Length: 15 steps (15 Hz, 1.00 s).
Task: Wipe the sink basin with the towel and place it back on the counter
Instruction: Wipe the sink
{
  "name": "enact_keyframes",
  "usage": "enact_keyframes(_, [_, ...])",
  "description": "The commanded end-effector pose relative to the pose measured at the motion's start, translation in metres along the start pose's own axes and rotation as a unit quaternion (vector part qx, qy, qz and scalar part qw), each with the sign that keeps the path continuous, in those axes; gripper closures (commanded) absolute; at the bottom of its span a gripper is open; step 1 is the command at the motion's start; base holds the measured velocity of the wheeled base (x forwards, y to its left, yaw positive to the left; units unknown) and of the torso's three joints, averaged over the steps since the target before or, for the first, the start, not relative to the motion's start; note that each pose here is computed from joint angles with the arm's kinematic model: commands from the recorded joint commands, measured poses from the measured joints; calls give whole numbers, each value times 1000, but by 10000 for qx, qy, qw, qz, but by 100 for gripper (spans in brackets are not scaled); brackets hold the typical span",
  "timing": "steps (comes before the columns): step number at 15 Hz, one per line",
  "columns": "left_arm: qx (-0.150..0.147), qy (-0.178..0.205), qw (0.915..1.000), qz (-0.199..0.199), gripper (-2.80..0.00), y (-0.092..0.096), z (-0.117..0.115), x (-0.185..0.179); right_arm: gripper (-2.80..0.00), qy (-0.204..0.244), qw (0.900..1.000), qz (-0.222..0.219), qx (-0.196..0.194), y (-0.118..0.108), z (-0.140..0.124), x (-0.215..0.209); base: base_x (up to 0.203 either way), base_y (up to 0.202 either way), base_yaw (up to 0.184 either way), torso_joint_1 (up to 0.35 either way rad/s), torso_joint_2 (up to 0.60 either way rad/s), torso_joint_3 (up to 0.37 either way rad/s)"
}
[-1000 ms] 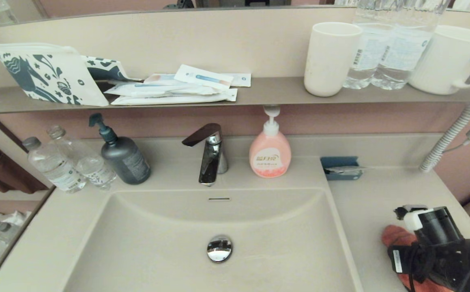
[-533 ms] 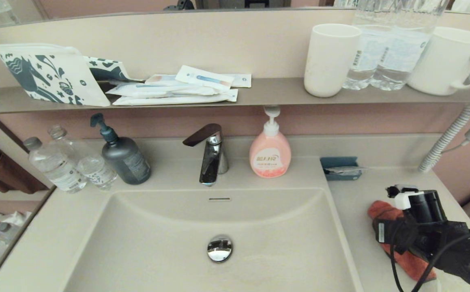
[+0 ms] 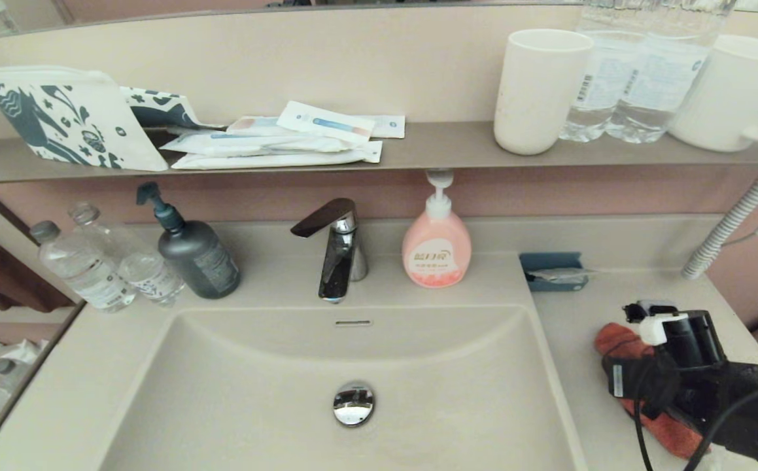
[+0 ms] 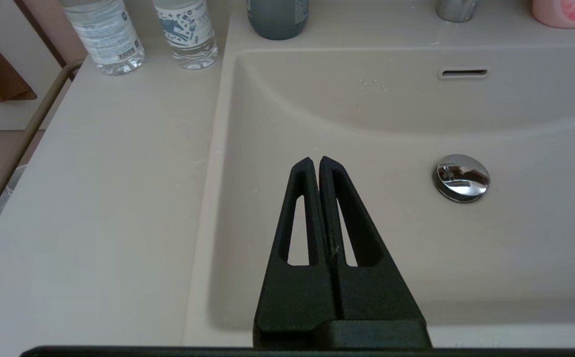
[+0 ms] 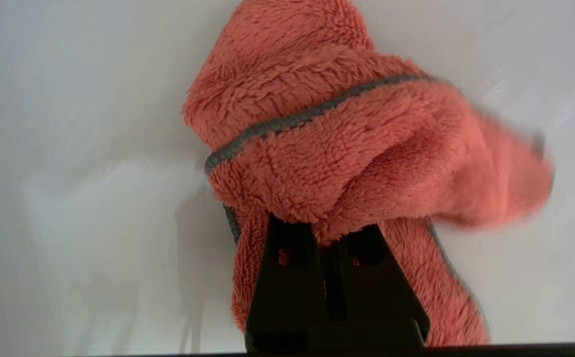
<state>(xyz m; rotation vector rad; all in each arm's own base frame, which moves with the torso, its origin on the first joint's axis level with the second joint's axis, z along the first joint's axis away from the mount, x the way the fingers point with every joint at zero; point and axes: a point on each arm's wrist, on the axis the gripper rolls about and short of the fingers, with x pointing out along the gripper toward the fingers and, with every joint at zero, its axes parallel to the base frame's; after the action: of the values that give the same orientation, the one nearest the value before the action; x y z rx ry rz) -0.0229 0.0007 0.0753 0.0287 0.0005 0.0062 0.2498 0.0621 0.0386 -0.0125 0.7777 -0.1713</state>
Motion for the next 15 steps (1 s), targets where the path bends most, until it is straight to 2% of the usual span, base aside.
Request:
enact_keyframes(1, [2, 6, 10000, 0, 0, 0, 0, 0, 0, 200, 9990, 209, -351, 7, -22, -21, 0, 0, 0, 0, 0, 0])
enact_keyframes(6, [2, 6, 10000, 0, 0, 0, 0, 0, 0, 344, 9945, 638, -754, 24, -59, -55, 0, 0, 0, 0, 0, 0])
enact_keyframes(9, [2, 5, 10000, 0, 0, 0, 0, 0, 0, 400, 9925, 845, -785, 37, -74, -66, 0, 0, 0, 0, 0, 0])
enact_keyframes(13, [2, 6, 10000, 0, 0, 0, 0, 0, 0, 283, 9967, 630, -429, 35, -60, -55, 0, 0, 0, 0, 0, 0])
enact_keyframes(15, [2, 6, 10000, 0, 0, 0, 0, 0, 0, 208, 9988, 385, -217, 25, -47, -44, 0, 0, 0, 0, 0, 0])
